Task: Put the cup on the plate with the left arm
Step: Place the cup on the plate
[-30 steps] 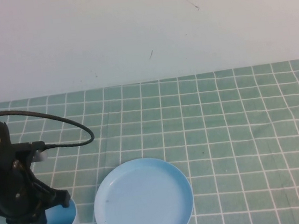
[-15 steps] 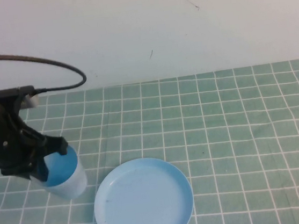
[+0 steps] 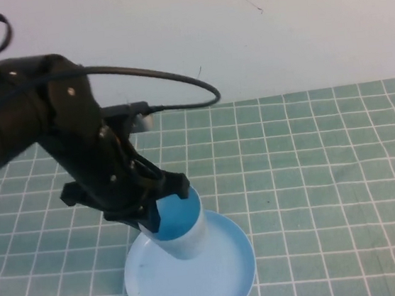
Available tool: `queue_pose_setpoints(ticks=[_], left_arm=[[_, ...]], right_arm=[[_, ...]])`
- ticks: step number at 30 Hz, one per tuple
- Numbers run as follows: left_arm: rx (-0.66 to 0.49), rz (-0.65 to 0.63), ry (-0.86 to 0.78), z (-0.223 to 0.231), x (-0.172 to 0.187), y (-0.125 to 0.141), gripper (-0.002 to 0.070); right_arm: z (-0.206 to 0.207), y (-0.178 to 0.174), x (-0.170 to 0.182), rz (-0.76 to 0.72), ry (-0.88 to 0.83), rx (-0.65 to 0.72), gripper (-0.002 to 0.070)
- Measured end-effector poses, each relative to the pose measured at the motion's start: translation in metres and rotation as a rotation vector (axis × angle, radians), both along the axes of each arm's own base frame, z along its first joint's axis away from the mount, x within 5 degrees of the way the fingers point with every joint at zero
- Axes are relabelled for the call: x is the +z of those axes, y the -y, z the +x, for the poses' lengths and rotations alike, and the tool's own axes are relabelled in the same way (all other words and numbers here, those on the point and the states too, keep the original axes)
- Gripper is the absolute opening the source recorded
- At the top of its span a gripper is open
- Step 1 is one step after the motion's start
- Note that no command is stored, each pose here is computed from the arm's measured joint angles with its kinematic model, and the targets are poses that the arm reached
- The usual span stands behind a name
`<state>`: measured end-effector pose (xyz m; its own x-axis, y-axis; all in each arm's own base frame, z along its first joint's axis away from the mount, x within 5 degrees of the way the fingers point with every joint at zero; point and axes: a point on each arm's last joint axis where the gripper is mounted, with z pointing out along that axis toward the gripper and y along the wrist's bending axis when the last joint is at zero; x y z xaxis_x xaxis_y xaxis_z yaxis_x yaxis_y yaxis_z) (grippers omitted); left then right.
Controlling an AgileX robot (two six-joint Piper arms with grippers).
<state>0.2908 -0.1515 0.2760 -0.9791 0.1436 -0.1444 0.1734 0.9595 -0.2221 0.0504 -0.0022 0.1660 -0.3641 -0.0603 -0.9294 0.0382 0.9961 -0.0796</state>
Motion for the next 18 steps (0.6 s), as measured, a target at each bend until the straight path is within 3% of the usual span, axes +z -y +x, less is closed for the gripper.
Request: queue_pose_setpoints(ticks=[11, 14, 18], left_arm=[[-0.029, 0.162, -0.080, 0.013, -0.060, 0.026, 0.0022], [-0.029, 0.166, -0.082, 0.015, -0.064, 0.026, 0.0106], [-0.027, 0.166, -0.083, 0.016, -0.062, 0.027, 0.0328]], right_arm=[[0.000, 0.000, 0.000, 0.000, 0.000, 0.000, -0.0002], [0.000, 0.000, 0.000, 0.000, 0.000, 0.000, -0.0002], [0.000, 0.000, 0.000, 0.000, 0.000, 0.000, -0.0002]])
